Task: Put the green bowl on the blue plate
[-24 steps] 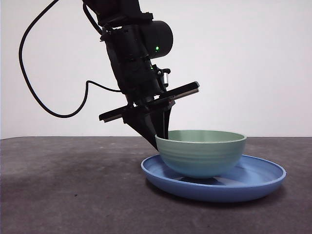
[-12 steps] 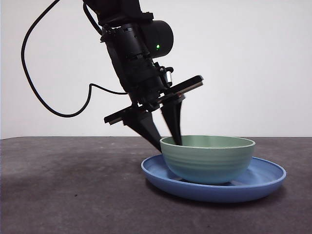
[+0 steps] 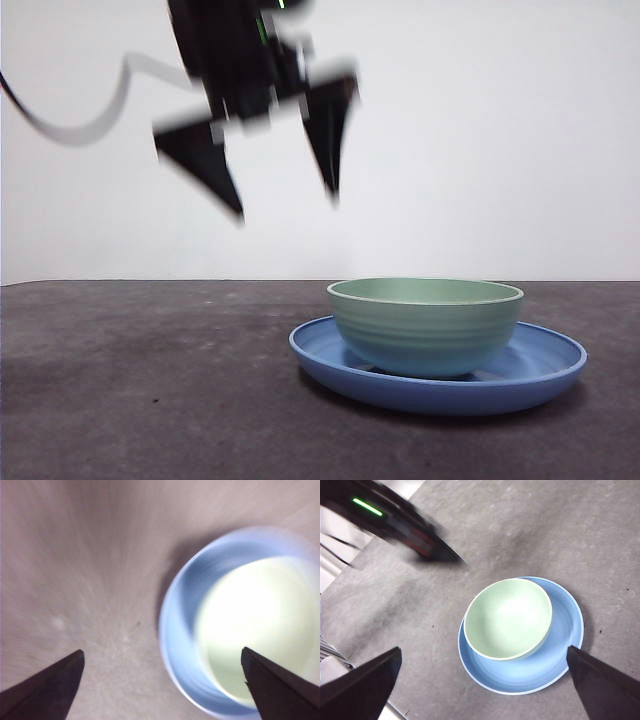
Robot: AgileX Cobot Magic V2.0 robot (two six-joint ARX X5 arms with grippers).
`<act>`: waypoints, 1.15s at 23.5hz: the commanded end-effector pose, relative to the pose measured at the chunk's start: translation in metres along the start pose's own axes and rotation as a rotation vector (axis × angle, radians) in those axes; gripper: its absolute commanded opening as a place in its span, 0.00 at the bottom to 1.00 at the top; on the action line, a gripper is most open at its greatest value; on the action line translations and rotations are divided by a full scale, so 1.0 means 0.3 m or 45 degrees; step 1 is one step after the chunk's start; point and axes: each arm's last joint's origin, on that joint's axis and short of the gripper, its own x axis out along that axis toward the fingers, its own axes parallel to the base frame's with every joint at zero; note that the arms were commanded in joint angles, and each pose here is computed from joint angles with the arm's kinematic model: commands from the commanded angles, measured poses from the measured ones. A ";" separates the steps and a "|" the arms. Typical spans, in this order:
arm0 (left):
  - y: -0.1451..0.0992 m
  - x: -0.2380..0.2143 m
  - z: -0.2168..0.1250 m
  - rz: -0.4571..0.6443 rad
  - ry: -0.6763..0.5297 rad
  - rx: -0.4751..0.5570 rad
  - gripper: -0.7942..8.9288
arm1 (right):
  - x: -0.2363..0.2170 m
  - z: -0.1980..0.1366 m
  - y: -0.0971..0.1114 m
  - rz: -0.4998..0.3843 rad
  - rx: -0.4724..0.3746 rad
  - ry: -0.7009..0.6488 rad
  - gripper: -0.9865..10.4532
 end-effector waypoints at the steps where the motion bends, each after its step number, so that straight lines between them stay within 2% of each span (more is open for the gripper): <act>1: -0.017 -0.204 -0.013 -0.046 -0.175 0.099 0.61 | -0.009 0.015 0.011 0.009 -0.026 -0.023 0.62; 6: 0.009 -0.595 -0.181 -0.084 -0.453 0.297 0.63 | -0.009 0.015 0.011 0.010 -0.025 -0.022 0.62; 10: 0.049 -0.805 -0.357 -0.084 -0.602 0.409 0.63 | -0.009 0.015 0.011 0.010 -0.025 -0.022 0.62; 12: 0.061 -0.847 -0.410 -0.095 -0.620 0.425 0.63 | -0.009 0.015 0.011 0.010 -0.025 -0.022 0.62; 16: 0.079 -0.917 -0.518 -0.219 -0.657 0.451 0.63 | -0.009 0.015 0.011 0.011 -0.025 -0.022 0.62; 19: 0.094 -0.938 -0.581 -0.261 -0.692 0.428 0.63 | -0.009 0.015 0.011 0.011 -0.024 -0.021 0.62; 27: 0.127 -0.878 -0.690 -0.293 -0.687 0.315 0.63 | -0.009 0.014 0.013 0.048 -0.023 -0.015 0.62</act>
